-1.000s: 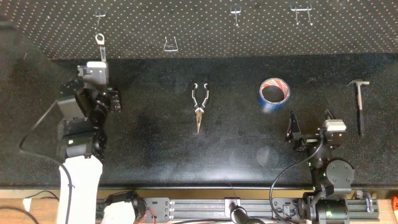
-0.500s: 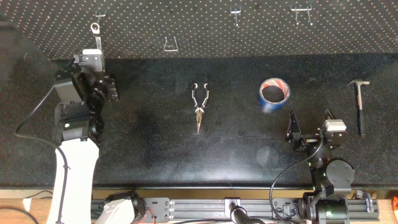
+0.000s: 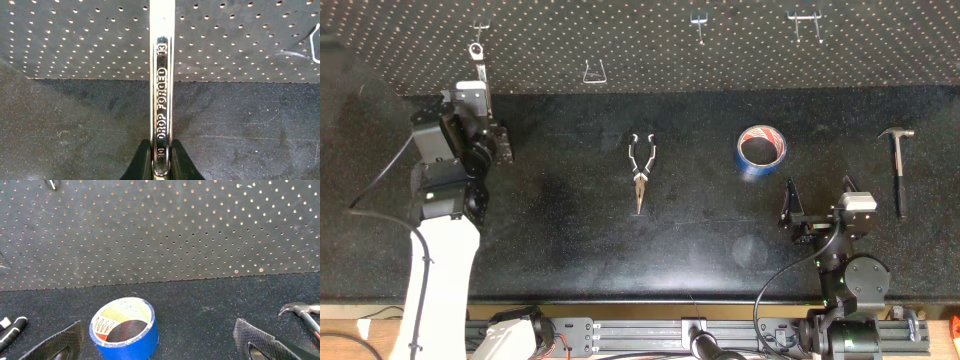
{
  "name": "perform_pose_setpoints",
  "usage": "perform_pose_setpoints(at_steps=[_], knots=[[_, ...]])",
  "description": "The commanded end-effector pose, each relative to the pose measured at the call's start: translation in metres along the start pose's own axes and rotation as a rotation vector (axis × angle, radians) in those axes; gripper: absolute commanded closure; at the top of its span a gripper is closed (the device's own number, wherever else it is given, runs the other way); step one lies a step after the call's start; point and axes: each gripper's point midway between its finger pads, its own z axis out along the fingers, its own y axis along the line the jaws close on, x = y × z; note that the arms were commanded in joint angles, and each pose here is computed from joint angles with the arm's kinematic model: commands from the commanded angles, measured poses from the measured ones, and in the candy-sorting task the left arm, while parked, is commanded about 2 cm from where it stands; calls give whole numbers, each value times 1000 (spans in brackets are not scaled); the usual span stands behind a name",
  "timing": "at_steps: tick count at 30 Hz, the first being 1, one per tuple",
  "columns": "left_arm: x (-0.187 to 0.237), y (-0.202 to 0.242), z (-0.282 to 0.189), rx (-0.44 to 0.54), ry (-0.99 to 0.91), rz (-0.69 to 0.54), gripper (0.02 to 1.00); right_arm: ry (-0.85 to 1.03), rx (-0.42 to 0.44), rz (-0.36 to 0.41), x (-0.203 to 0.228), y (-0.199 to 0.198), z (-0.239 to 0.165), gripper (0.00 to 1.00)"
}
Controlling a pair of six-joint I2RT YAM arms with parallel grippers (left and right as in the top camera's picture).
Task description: Place Tools Onto Pegboard
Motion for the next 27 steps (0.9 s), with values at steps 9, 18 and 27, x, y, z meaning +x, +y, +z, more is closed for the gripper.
perform_pose_setpoints(at_steps=[9,18,27], knots=[[-59,38,10,-86,-158,-48,23,1,-19,-15,2,4,0,25],[-28,-23,-80,193,-77,-106,23,1,-19,-15,2,4,0,25],[55,-149,-77,200,486,-70,23,1,-19,-15,2,4,0,25]])
